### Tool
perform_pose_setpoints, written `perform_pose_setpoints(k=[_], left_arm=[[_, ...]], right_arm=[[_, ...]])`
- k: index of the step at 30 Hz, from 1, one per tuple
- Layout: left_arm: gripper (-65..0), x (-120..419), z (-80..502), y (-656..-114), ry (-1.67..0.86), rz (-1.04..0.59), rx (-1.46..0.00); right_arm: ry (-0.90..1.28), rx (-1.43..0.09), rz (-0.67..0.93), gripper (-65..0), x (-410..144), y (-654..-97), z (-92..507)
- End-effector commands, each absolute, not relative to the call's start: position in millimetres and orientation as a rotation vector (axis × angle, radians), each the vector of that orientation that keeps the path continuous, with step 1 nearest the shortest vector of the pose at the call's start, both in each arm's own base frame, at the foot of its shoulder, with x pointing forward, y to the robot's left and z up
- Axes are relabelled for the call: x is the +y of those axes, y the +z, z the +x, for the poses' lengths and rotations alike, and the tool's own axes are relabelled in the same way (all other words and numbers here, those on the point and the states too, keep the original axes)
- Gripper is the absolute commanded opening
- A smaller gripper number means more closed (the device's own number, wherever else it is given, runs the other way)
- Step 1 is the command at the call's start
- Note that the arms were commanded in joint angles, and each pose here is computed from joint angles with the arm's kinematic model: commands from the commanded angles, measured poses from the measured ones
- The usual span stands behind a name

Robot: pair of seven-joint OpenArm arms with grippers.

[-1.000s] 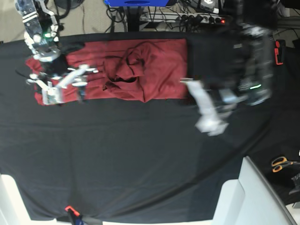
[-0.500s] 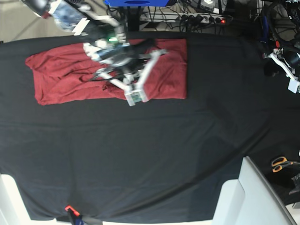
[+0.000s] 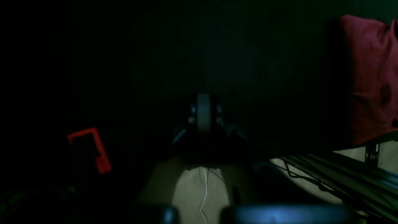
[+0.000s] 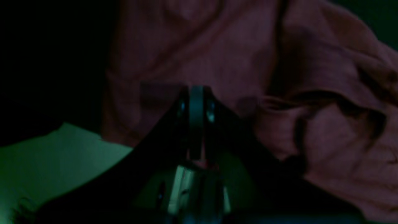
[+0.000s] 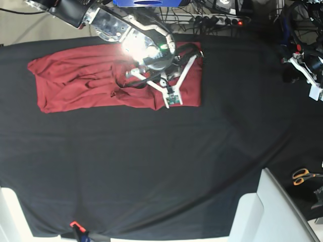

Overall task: Fold the T-shirt properly
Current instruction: 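Press the right gripper down onto the middle of the folded shirt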

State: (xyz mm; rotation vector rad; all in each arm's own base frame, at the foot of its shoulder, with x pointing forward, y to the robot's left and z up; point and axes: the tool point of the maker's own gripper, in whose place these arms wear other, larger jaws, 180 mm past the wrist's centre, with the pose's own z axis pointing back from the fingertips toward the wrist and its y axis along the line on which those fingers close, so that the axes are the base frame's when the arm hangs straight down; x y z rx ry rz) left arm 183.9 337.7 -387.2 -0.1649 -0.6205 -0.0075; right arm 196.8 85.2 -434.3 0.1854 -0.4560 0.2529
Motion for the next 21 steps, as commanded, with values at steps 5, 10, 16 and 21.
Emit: perform_pose_setpoints(k=[5,10,16,21], left_arm=[[-65.0,343,191,-375,-0.029,-0.154,-0.658],[-65.0,343,191,-375,-0.029,-0.154,-0.658],[-65.0,343,191,-375,-0.029,-0.154,-0.658],[-65.0,343,191,-375,-0.029,-0.154,-0.658]], right_arm=[[0.193,-0.469,0.171,-64.8,69,-434,207],[0.11,-0.427,0.135,-64.8,42,-447,199],[0.107,-0.425,0.122,-64.8,24,-449,189],[0.037,-0.424,0.113,-64.8,1,-444,187]])
